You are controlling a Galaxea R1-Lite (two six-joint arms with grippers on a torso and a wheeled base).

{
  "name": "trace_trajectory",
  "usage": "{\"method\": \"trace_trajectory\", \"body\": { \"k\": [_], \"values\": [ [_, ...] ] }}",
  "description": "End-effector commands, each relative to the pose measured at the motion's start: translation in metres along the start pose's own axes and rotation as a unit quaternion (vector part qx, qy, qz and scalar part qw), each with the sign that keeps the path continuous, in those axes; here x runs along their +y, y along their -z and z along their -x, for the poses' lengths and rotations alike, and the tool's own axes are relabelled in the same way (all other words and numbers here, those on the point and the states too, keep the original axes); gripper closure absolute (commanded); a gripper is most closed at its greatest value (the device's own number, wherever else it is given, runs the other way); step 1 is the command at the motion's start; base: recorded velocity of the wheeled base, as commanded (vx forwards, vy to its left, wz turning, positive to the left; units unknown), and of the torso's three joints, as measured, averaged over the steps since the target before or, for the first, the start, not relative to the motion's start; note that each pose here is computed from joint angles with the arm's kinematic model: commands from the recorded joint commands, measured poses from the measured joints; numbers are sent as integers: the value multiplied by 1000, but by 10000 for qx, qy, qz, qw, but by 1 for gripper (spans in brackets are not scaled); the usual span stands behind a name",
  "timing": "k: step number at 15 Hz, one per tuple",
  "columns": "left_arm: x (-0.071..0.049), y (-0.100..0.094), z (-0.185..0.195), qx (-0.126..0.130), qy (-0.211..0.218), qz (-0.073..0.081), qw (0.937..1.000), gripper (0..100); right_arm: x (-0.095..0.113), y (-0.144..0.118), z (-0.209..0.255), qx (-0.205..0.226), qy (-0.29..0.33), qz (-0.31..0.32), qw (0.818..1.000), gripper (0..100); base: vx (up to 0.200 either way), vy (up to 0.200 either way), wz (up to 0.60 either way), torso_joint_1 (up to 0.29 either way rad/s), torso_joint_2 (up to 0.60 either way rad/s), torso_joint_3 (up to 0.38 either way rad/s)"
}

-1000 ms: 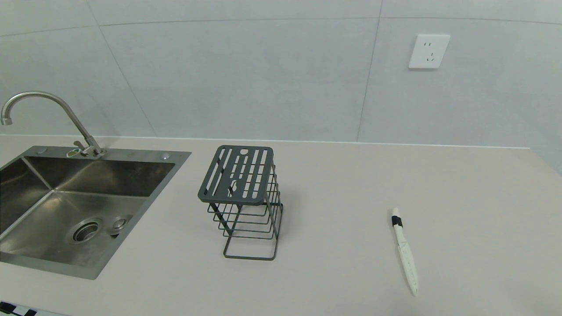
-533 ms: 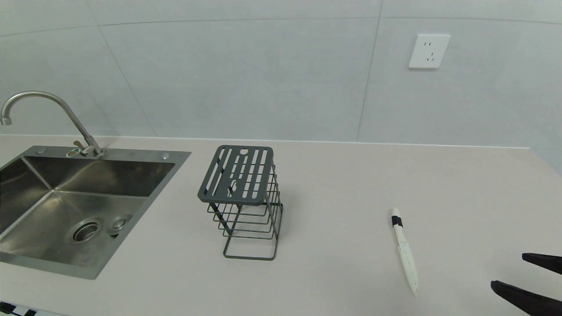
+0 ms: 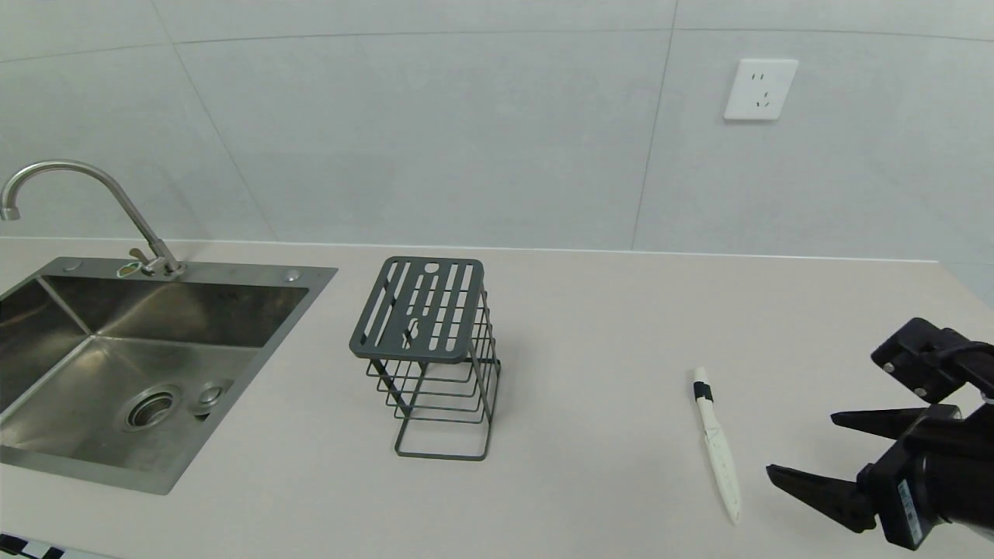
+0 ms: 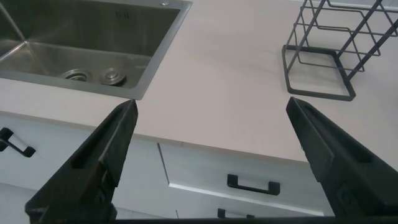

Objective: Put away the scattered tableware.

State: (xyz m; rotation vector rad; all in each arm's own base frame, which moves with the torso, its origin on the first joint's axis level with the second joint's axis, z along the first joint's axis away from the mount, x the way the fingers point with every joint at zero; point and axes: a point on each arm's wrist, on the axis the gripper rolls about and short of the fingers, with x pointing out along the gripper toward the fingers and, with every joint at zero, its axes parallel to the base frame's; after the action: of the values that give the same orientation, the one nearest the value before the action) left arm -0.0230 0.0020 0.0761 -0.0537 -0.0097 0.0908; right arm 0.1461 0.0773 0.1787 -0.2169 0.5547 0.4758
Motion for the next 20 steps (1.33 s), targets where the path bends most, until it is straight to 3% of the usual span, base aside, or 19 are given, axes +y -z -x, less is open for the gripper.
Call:
{"method": "trace_trajectory", "body": {
  "k": [1, 5, 11, 16, 20],
  "values": [
    [0, 0, 0, 5, -5, 1, 10000, 0, 4, -3, -22, 337, -106, 78, 9993, 0, 0, 0, 0, 0, 0, 0],
    [0, 0, 0, 5, -5, 1, 10000, 0, 5, 1, -45, 774, -112, 44, 9969, 0, 0, 0, 0, 0, 0, 0],
    [0, 0, 0, 5, -5, 1, 10000, 0, -6, 13, -70, 1340, 325, -580, 9887, 0, 0, 0, 0, 0, 0, 0],
    [0, 0, 0, 6, 2, 1, 10000, 0, -7, 15, -86, 1537, 690, -712, 9831, 0, 0, 0, 0, 0, 0, 0],
    [0, 0, 0, 5, -5, 1, 10000, 0, -9, -2, -102, 1413, 939, -680, 9832, 0, 0, 0, 0, 0, 0, 0]
  ]
}}
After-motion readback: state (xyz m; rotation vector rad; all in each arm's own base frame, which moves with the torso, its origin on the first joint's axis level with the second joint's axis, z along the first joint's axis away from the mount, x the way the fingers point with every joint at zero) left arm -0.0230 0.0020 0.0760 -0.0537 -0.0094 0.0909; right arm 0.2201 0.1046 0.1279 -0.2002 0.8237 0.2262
